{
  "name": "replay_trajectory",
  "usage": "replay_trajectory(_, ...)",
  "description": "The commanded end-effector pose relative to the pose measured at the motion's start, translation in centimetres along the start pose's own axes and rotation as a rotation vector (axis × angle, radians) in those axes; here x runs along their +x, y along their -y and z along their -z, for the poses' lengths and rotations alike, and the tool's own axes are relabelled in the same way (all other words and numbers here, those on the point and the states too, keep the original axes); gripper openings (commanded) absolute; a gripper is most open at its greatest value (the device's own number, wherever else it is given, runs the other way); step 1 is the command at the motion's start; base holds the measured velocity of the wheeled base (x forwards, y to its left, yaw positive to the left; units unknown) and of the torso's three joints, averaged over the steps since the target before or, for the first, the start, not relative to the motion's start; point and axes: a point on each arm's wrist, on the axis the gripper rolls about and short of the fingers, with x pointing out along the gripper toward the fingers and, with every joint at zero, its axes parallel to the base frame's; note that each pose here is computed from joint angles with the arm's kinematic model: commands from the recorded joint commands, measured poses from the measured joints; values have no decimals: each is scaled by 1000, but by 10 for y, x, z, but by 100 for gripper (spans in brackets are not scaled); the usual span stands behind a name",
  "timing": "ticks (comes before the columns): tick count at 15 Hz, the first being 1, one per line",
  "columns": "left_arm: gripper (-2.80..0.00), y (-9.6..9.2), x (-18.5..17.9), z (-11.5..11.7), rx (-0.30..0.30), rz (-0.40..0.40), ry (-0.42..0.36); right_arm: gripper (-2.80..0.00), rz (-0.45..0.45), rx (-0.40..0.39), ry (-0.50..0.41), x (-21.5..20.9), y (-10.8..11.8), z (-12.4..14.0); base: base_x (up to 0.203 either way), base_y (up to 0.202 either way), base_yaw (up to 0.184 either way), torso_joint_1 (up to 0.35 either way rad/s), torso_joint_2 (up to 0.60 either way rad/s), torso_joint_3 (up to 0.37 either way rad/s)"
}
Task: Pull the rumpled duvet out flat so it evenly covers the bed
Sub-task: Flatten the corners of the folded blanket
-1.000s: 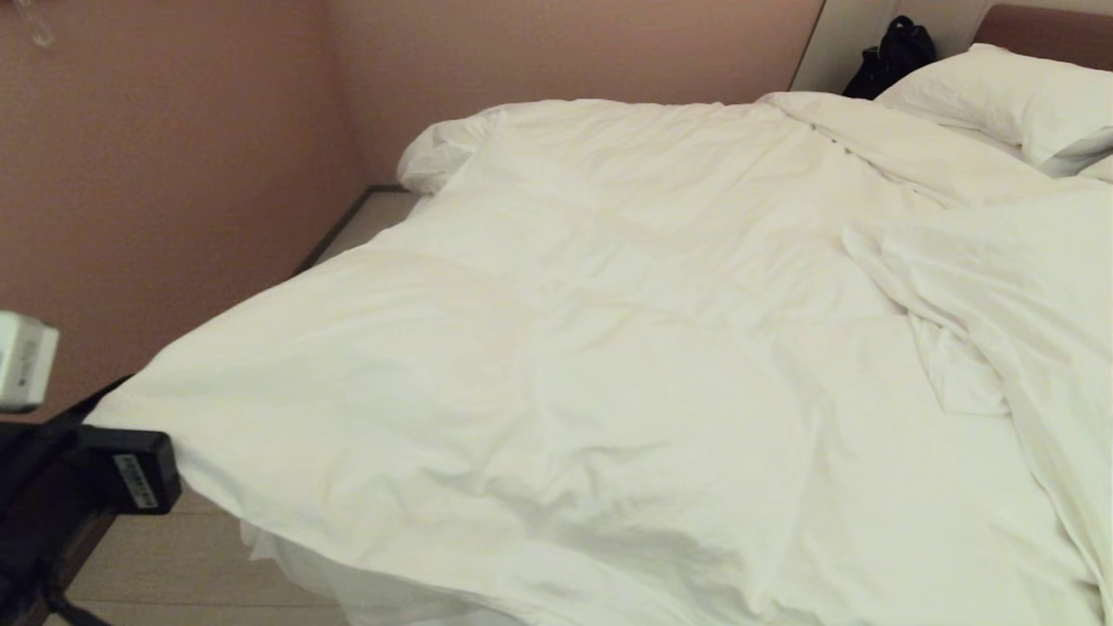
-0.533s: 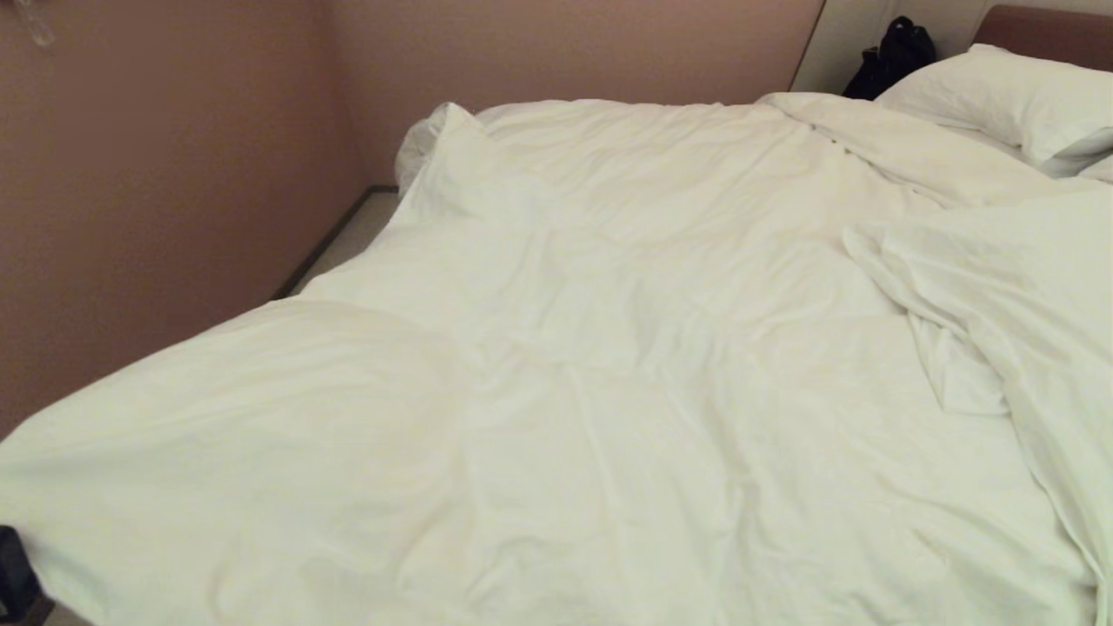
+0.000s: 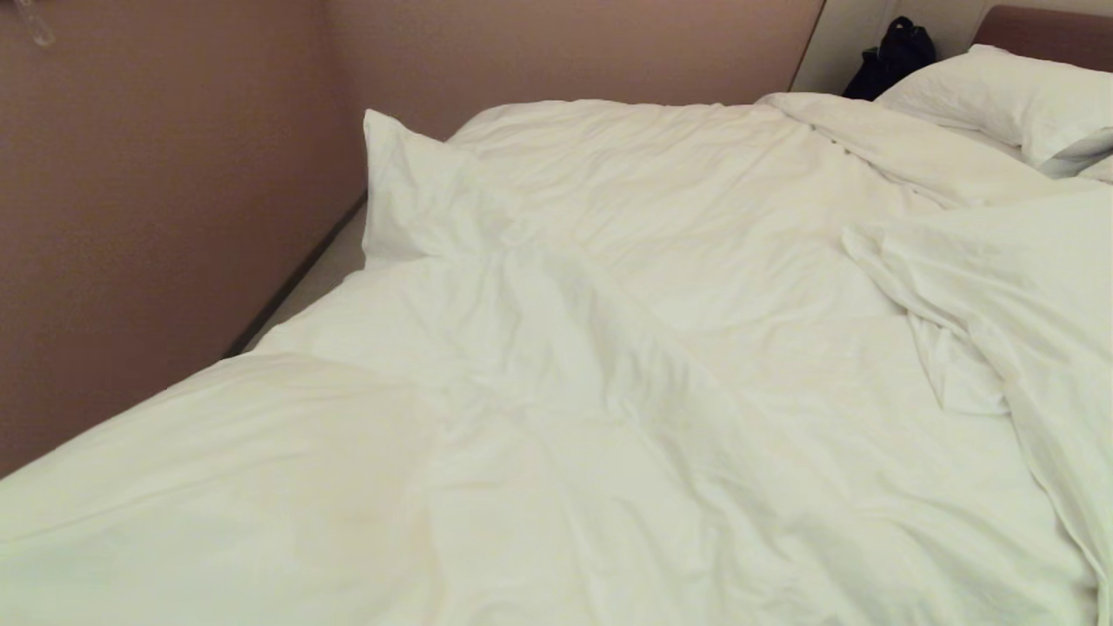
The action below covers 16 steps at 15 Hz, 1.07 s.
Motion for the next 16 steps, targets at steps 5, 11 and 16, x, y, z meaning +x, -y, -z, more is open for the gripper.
replay_trajectory(5, -280, -14, -20, 18, -14, -46, 3, -280, 0, 0, -2, 0, 0, 0, 0, 0, 0, 0, 0, 0)
replay_trajectory(11, -280, -19, -30, 26, -60, -103, 10, -280, 1, 0, -2, 0, 0, 0, 0, 0, 0, 0, 0, 0)
replay_trajectory(16, -280, -20, -30, 21, -67, -143, 4, -280, 0, 0, -2, 0, 0, 0, 0, 0, 0, 0, 0, 0)
